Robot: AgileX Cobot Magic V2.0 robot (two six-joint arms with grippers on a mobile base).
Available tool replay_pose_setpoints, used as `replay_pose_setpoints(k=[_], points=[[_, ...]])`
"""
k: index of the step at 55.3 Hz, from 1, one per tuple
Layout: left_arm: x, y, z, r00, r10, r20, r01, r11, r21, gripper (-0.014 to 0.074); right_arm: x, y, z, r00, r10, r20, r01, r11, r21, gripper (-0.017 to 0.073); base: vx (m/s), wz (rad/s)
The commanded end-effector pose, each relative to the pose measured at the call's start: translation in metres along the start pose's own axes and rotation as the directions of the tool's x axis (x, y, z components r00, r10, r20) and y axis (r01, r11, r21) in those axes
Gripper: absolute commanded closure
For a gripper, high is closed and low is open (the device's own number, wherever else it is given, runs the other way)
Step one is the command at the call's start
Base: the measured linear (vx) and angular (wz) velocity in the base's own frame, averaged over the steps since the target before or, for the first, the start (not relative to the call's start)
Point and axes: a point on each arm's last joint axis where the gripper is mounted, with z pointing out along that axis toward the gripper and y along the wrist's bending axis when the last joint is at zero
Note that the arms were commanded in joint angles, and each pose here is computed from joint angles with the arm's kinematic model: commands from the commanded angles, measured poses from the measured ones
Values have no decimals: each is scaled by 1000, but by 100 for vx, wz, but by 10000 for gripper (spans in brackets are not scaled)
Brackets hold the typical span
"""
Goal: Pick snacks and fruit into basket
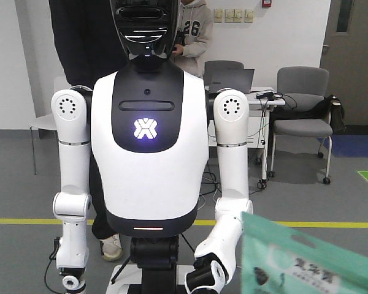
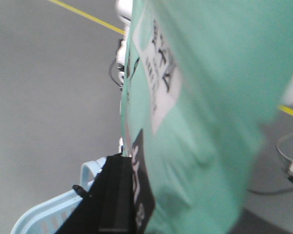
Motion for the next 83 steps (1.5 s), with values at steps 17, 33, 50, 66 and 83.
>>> replay_pose_setpoints(k=[17,33,50,66,83], points=[[-19,-3,-5,993,3,120,-7,1000,28,592,-21,59,46,973,-150,175,187,959,-215,565,0,0],[-19,-3,-5,993,3,120,-7,1000,28,592,-9,69,78,980,-172,104,192,955,-227,538,0,0],[-19,-3,-5,993,3,120,-7,1000,28,592,-3,71,99,985,-148,91,164,964,-208,326,0,0],[-19,-3,-5,993,3,120,-7,1000,28,592,-8,70,101,983,-120,141,145,972,-185,-17,0,0],[-19,-3,-5,993,3,120,-7,1000,28,592,-15,68,94,976,-111,189,145,974,-174,-57,0,0]])
